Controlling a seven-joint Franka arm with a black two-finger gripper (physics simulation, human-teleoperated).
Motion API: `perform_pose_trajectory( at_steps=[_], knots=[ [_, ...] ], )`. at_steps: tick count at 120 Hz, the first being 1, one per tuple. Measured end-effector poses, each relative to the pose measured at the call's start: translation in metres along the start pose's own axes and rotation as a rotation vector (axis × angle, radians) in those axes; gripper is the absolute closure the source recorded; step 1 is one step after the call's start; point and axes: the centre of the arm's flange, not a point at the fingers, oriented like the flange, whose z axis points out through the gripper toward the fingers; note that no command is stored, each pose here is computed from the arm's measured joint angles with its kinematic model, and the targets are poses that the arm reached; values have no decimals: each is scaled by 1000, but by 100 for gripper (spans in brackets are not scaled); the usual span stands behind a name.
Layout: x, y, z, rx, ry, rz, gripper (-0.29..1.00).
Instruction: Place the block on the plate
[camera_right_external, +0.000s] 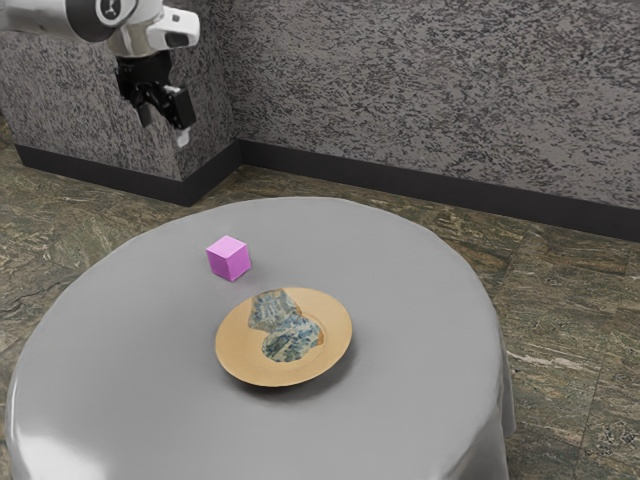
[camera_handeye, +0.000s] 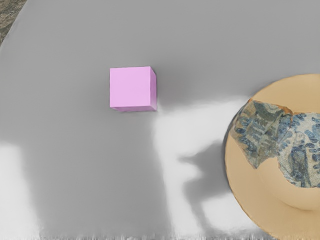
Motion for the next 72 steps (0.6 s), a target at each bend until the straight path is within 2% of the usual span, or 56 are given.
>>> perform_pose_trajectory(
  at_steps=[13, 32, 72],
  knots=[
    [3, -2, 16, -16, -24, -11, 0],
    [34, -42, 113, -39, -109, -62, 0],
    [66, -47, 217, -81, -136, -51, 0]
  ],
)
